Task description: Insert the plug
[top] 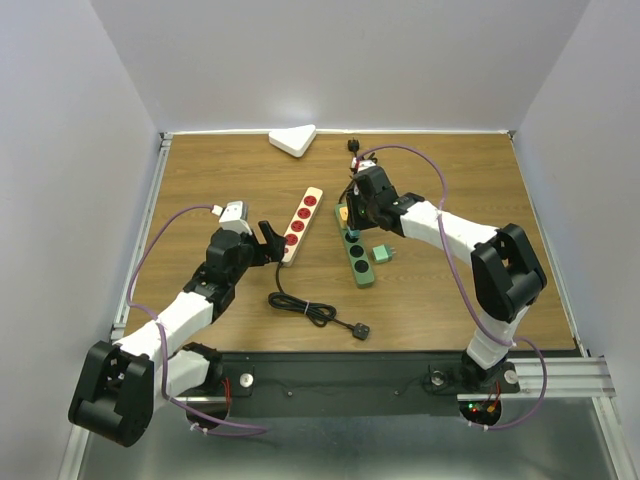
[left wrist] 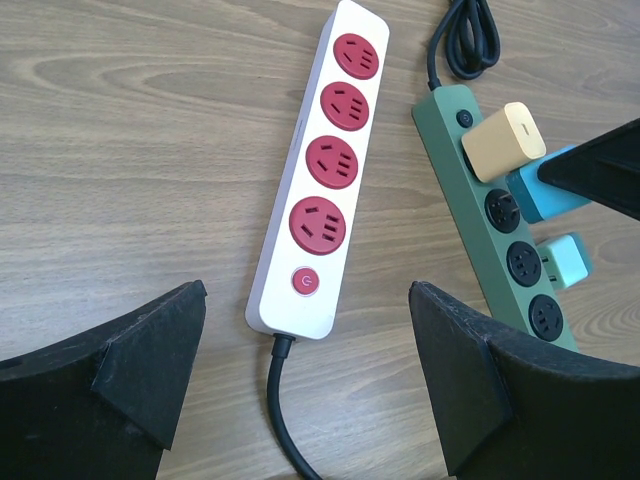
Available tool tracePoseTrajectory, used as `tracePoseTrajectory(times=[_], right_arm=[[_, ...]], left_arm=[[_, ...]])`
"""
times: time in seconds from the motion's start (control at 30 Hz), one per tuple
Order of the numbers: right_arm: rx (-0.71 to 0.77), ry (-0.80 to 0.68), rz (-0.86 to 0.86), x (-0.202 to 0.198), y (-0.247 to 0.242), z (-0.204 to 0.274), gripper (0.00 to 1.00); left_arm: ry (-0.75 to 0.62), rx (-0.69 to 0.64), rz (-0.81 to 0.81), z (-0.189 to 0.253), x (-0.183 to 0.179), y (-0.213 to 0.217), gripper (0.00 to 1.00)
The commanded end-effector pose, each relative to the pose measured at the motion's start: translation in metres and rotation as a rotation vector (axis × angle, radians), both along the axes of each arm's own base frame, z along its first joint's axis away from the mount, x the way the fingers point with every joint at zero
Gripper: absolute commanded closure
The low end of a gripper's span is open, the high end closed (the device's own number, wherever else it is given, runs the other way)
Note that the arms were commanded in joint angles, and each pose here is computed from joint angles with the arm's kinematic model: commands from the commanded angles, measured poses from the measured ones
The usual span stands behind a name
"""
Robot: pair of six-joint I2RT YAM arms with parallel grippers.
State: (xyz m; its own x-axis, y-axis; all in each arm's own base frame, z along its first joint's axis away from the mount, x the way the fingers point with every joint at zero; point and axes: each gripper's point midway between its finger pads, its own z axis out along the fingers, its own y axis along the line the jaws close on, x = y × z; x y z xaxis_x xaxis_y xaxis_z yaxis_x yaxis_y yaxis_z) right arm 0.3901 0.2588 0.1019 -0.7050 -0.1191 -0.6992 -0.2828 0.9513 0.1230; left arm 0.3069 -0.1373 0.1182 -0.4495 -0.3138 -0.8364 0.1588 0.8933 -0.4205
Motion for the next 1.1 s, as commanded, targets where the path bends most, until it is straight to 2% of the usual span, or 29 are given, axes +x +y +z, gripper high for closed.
tracePoseTrajectory(times=[0.0,0.4,1.07], right_arm=[[0.026,-0.052,-0.020,0.013,0.010,0.010,1.00],[0.046,-0.035,-0.017,0.004,0.015,0.009,1.00],[-0.075,-0.052,-0.069,-0.002,-0.003,0.008,1.00]], left_arm=[[-0.040,0.000,-0.009,0.007,0.001,0.002,0.06],[-0.041,-0.001,-0.014,0.006,0.001,0.002,0.06],[-0.048,-0.006,-0.017,0.008,0.000,0.003,0.06]])
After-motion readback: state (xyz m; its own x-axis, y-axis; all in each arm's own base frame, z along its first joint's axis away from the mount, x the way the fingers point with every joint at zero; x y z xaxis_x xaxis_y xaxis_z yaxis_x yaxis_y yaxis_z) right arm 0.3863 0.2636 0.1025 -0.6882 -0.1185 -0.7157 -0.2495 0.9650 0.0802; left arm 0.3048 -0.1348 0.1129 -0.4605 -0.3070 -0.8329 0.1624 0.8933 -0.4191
